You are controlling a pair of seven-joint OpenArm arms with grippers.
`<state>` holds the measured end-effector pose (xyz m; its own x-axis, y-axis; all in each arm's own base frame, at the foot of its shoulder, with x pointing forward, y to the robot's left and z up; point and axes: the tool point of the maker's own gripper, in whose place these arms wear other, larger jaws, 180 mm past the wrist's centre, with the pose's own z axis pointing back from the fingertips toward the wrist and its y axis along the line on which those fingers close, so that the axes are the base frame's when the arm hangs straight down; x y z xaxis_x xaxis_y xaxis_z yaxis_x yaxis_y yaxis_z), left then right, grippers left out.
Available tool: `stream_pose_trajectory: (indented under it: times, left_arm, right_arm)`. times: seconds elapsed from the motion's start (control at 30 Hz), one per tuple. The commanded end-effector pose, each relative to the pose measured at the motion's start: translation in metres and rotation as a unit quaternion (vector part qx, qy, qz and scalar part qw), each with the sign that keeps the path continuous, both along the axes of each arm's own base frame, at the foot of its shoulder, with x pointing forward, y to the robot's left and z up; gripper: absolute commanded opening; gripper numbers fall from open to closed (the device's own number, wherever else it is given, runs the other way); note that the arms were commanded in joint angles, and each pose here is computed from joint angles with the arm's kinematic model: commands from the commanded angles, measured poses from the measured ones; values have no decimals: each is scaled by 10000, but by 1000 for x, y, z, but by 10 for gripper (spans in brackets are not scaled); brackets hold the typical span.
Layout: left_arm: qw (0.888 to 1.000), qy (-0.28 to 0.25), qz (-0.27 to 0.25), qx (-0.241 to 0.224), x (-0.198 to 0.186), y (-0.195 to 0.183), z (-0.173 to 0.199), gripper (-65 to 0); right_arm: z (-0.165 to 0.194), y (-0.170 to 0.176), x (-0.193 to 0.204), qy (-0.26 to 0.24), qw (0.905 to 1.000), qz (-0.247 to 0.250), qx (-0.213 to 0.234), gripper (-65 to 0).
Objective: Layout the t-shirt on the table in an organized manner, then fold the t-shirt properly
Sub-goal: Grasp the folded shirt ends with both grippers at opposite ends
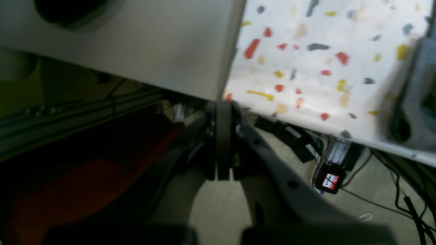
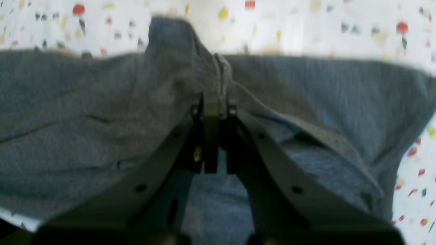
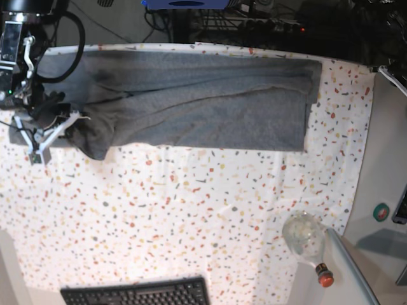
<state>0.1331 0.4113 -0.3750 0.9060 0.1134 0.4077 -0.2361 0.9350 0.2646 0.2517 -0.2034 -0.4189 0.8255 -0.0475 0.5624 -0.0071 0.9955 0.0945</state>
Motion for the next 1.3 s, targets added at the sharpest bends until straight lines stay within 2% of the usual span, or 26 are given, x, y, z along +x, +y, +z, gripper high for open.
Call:
stream_pose_trajectory:
  times: [0.0,0.2,0.5,0.63,0.7,0.73,0.83,0.93,1.0,1.1,1.27]
  left_arm:
    - [9998,-109,-48,161,5,8,12,-650]
    - [9998,-114,-57,166,6,8,12,-650]
    - [9993,-17,-357,74,16,-7,4,-650]
    - [9993,-30,-366,73,17,-8,4,-650]
    - [9993,-32,-362,83,17,-7,5,-650]
    - [9993,-38,-357,99,17,-6,5,-650]
    - [9982,-313,-466,193,25,-5,9,-650]
    - [9976,-395,-514,223,24,-5,9,-650]
    - [9975,-408,-540,204,23,-7,10,-650]
    - [9976,-383,-536,194,21,-7,8,-650]
    - [9977,-376,-533,186,21,-7,7,-650]
  right_arm:
    - [9,-6,-2,-141,9999,-23,-81,-650]
    - [-6,5,-45,213,9998,-45,21,-650]
    - [-13,32,-62,345,9987,-123,347,-650]
    - [-10,32,-60,301,9989,-115,342,-348]
    - [-1,30,-59,207,9993,-103,286,-266]
    - [5,30,-59,144,9996,-70,248,-252]
    - [30,31,-54,-217,9997,19,119,-273]
    - [30,21,-51,-238,9996,-104,67,-338]
    - [22,9,-54,-124,9994,-316,53,-447]
    - [9,-3,-63,101,9986,-512,51,-650]
    - [-26,-14,-87,675,9945,-784,165,-650]
